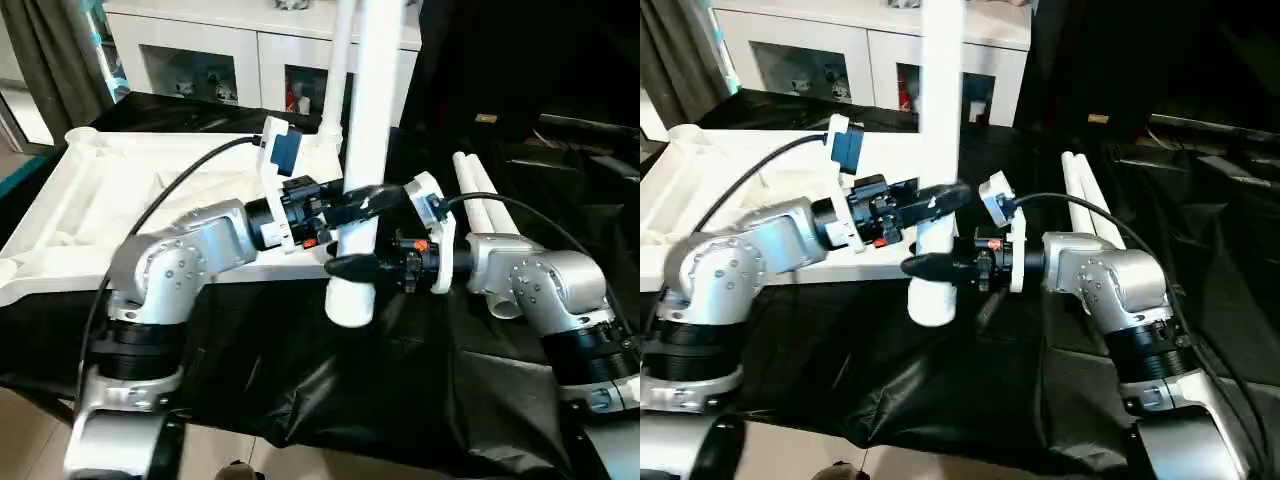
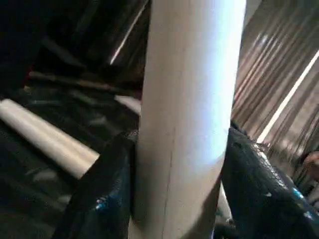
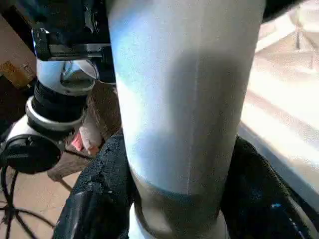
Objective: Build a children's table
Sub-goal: Pick table leg
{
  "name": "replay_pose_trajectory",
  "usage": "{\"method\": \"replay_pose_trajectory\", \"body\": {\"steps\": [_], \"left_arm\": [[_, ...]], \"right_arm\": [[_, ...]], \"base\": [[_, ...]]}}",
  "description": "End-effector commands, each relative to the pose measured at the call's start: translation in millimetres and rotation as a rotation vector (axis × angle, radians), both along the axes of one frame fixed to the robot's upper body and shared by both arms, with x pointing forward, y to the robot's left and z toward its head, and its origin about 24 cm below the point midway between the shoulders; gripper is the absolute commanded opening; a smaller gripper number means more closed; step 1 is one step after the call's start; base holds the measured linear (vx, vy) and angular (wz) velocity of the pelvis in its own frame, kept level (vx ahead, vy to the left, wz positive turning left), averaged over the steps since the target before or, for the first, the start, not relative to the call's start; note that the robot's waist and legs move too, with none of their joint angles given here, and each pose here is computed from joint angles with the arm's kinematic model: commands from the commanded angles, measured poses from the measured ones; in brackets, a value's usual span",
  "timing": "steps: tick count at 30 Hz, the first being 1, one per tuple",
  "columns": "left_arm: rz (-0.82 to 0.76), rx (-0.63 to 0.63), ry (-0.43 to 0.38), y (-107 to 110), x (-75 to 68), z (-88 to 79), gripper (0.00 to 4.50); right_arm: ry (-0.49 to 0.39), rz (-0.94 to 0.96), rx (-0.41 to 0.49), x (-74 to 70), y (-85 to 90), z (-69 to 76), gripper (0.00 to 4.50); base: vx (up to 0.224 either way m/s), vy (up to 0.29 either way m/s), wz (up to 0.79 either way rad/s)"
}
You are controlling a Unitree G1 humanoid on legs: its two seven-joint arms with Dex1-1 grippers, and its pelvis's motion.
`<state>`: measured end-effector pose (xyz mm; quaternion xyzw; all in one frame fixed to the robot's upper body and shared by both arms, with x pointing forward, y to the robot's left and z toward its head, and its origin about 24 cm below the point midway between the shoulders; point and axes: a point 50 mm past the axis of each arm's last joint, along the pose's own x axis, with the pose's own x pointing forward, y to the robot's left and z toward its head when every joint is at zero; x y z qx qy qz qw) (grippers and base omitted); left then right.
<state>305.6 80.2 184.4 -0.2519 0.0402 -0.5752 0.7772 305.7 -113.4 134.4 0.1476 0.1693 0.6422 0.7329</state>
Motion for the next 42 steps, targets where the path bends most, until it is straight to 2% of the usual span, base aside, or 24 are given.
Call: {"method": "replay_pose_trajectory", "body": {"steps": [1, 2, 5, 8, 10, 12, 13, 16, 17, 18, 21, 22, 23, 27, 31, 36, 38, 40, 42], "left_arm": [[0.033, -0.168, -0.108, 4.4, -2.0, 22.6, 3.07], [0.064, -0.257, -0.074, 9.2, 1.8, 22.8, 3.07], [0.143, -0.375, -0.033, 20.6, 10.8, 19.6, 3.07], [0.206, -0.34, -0.025, 28.7, 18.1, 11.2, 3.07], [0.268, -0.161, -0.054, 28.8, 23.3, -0.8, 3.07], [0.302, 0.106, -0.129, 26.4, 26.0, -18.0, 3.07], [0.302, 0.106, -0.129, 26.4, 26.0, -18.0, 3.07], [0.221, 0.506, -0.294, 22.3, 26.6, -48.6, 3.07], [0.192, 0.599, -0.33, 23.1, 27.5, -57.1, 3.07], [0.192, 0.599, -0.33, 23.1, 27.5, -57.1, 3.07], [0.104, 0.768, -0.368, 26.7, 31.0, -75.8, 3.07], [0.035, 0.856, -0.379, 29.8, 33.1, -85.1, 2.78], [0.006, 0.904, -0.387, 31.8, 35.5, -90.0, 2.78], [-0.035, 0.999, -0.402, 37.4, 41.6, -98.5, 2.47], [-0.07, 1.071, -0.364, 48.1, 51.7, -106.5, 2.17], [-0.077, 1.067, -0.324, 52.1, 56.5, -107.9, 1.71], [-0.064, 1.106, -0.327, 56.9, 61.1, -108.0, 1.71], [-0.058, 1.11, -0.321, 58.4, 62.4, -107.3, 1.37], [-0.055, 1.118, -0.314, 61.4, 64.9, -106.0, 1.34]], "right_arm": [[0.055, -0.108, -0.056, 5.6, -12.1, -12.9, 1.91], [0.053, -0.119, -0.04, 5.7, -12.0, -12.3, 1.91], [0.037, -0.154, -0.005, 6.4, -12.3, -10.4, 1.91], [0.013, -0.241, 0.001, 11.0, -15.5, -10.5, 1.9], [-0.018, -0.359, -0.078, 18.4, -21.2, -18.9, 1.9], [-0.054, -0.492, -0.169, 26.0, -28.7, -29.7, 1.9], [-0.054, -0.492, -0.169, 26.0, -28.7, -29.7, 1.9], [-0.115, -0.66, -0.243, 32.5, -39.0, -38.6, 1.9], [-0.138, -0.698, -0.269, 33.3, -41.1, -40.5, 1.9], [-0.138, -0.698, -0.269, 33.3, -41.1, -40.5, 1.9], [-0.187, -0.753, -0.298, 31.9, -41.5, -43.9, 1.9], [-0.207, -0.764, -0.317, 29.7, -40.3, -47.2, 1.9], [-0.209, -0.762, -0.321, 28.3, -40.0, -49.2, 1.9], [-0.21, -0.763, -0.327, 25.6, -40.2, -52.9, 1.9], [-0.211, -0.764, -0.327, 19.7, -40.3, -56.3, 1.9], [-0.205, -0.761, -0.329, 14.8, -41.1, -57.8, 1.9], [-0.204, -0.756, -0.335, 11.2, -42.2, -58.3, 1.9], [-0.204, -0.755, -0.336, 10.3, -42.7, -57.9, 1.9], [-0.205, -0.755, -0.337, 8.3, -43.9, -56.8, 1.9]], "base": [[0.0, 0.0, 0.0], [0.0, 0.0, 0.0], [0.0, 0.0, 0.0], [0.0, 0.0, 0.0], [0.0, 0.0, 0.0], [0.0, 0.0, 0.0], [0.0, 0.0, 0.0], [0.0, 0.0, 0.0], [0.0, 0.0, 0.0], [0.0, 0.0, 0.0], [0.0, 0.0, 0.0], [0.0, 0.0, 0.0], [0.0, 0.0, 0.0], [0.0, 0.0, 0.0], [0.0, 0.0, 0.0], [0.0, 0.0, 0.0], [0.0, 0.0, 0.0], [0.0, 0.0, 0.0], [0.0, 0.0, 0.0]]}}
